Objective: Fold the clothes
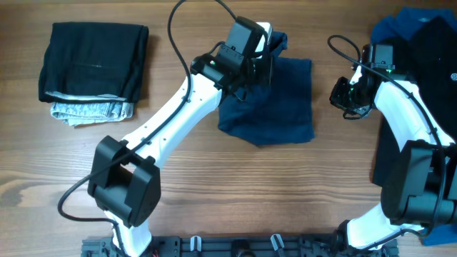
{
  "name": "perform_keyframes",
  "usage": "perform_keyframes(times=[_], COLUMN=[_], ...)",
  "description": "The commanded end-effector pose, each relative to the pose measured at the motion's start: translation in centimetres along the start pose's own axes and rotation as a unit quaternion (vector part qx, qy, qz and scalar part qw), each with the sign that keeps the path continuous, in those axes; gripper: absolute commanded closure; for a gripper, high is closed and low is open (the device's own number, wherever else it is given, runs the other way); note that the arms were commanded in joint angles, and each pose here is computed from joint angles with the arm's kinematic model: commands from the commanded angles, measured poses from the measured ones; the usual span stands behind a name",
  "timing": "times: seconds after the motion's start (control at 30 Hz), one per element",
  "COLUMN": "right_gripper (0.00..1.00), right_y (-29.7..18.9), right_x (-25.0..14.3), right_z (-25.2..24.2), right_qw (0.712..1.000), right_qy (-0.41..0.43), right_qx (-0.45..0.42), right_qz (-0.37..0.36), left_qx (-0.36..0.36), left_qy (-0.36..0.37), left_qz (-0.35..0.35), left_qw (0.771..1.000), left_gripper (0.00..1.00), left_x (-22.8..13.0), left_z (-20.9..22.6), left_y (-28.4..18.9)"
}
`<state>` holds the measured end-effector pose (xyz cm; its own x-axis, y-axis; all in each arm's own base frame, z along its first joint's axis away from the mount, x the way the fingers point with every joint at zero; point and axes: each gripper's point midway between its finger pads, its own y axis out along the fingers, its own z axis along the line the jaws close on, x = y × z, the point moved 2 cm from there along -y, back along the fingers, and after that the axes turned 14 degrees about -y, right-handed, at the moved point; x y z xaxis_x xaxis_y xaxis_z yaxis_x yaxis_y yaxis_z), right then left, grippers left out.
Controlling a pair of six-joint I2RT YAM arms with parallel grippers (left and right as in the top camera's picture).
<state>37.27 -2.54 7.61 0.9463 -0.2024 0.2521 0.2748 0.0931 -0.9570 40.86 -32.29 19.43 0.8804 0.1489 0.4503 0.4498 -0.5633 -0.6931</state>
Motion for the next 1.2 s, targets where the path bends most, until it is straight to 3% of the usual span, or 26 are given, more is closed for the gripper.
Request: perform_keyframes(times=[0.0, 0.2, 0.4, 0.43, 0.47, 0.6, 0.73, 0.97, 1.17], right_gripper=[0.84, 0.84, 0.84, 0.85, 0.96, 0.96, 0.96, 0.96, 0.96], right_y=[-0.5, 0.3, 0.3, 0.3, 0.5, 1.8, 3.5, 5.7, 5.8], right_x=[0.0, -1.0, -0.8, -0.9, -1.1, -2.2, -3.8, -6.4, -6.4], right_z=[-0.4, -0.6, -0.6, -0.6, -0.5, 2.3, 1.9, 1.6, 1.6], right_qw=[1.0, 1.0, 1.0, 1.0, 1.0, 0.996, 0.996, 0.995, 0.995], right_qy=[-0.003, 0.008, 0.008, 0.014, 0.026, 0.018, 0.018, 0.031, 0.031], right_qx=[-0.011, -0.012, -0.011, -0.012, -0.007, 0.092, 0.093, 0.098, 0.098], right_qz=[-0.006, 0.004, 0.0, 0.002, 0.005, 0.008, 0.009, 0.009, 0.009], left_qx=[-0.024, -0.041, -0.03, -0.034, -0.035, -0.039, -0.078, -0.084, -0.093], left_qy=[-0.016, -0.008, -0.019, -0.02, -0.02, -0.019, -0.017, -0.016, -0.017], left_qz=[-0.011, -0.006, 0.01, 0.009, 0.008, 0.012, 0.03, 0.024, 0.023], left_qw=[1.0, 0.999, 0.999, 0.999, 0.999, 0.999, 0.996, 0.996, 0.995], left_gripper=[0.96, 0.96, 0.96, 0.96, 0.96, 0.96, 0.96, 0.96, 0.96], left_x=[0.4, -0.9, -2.1, -2.1, -2.1, -2.2, -2.5, -2.3, -2.6], left_z=[-1.9, -3.8, -3.0, -3.1, -3.1, -3.3, -4.6, -4.9, -5.7], left_y=[0.3, 0.8, 3.6, 3.8, 3.8, 3.7, 3.6, 3.6, 3.6])
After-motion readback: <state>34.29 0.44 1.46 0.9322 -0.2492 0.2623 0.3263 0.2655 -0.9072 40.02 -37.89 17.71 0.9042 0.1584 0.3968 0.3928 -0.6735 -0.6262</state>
